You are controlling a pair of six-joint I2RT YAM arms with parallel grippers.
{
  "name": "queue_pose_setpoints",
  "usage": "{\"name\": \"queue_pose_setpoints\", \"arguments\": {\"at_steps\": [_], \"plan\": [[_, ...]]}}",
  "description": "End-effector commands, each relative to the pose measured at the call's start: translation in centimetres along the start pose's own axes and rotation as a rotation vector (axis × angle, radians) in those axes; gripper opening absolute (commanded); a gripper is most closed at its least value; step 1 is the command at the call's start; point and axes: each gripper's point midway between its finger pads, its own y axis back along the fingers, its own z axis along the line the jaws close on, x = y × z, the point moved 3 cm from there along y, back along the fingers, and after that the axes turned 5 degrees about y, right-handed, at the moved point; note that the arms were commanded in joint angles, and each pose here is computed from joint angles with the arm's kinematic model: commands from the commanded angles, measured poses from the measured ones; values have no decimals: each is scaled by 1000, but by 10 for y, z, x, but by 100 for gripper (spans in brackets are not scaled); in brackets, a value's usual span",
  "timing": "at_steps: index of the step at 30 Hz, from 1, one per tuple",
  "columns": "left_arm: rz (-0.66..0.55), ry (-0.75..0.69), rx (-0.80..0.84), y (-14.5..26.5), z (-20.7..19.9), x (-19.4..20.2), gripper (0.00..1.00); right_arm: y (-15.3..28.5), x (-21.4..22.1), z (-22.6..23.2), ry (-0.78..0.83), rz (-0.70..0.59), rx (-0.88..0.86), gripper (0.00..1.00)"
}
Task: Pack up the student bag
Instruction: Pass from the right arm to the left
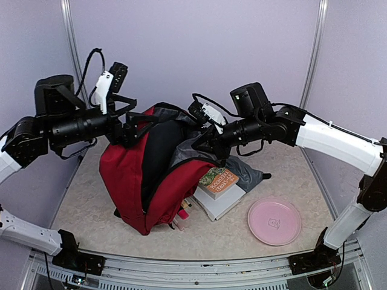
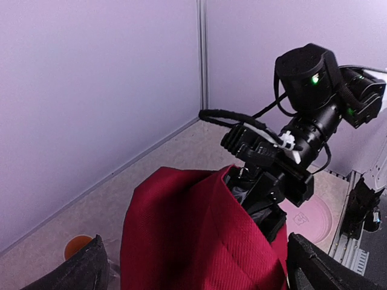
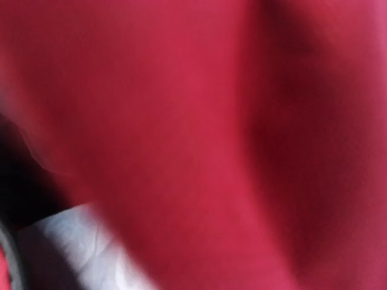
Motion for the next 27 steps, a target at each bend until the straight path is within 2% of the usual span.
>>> {"name": "queue_pose_setpoints", "arguments": {"at_steps": [1,5,12,17,19,21,24,27], "plan": [[104,-53,-80,-27,9,15,99,13,-15,5,3,-85,-24,0],[157,-88,-205,-41,32,28,99,14,-15,12,15,-104,-67,0],[339,-123,-281,-68,62,75,99,12,-9,20,43,-111,-118,0],[350,-115,-295,-70,71,88,99,15,-8,26,61,-126,-151,0],[350,-114,-282,-71,70,92,95,15,-6,29,66,-131,-163,0],[351,-114,-269,-72,68,96,84,16,-5,32,74,-140,-178,0],[366,-112,-255,-75,67,101,57,17,-4,35,82,-150,-194,0],[367,-101,-218,-75,62,103,22,19,-2,39,90,-165,-210,0]]}}
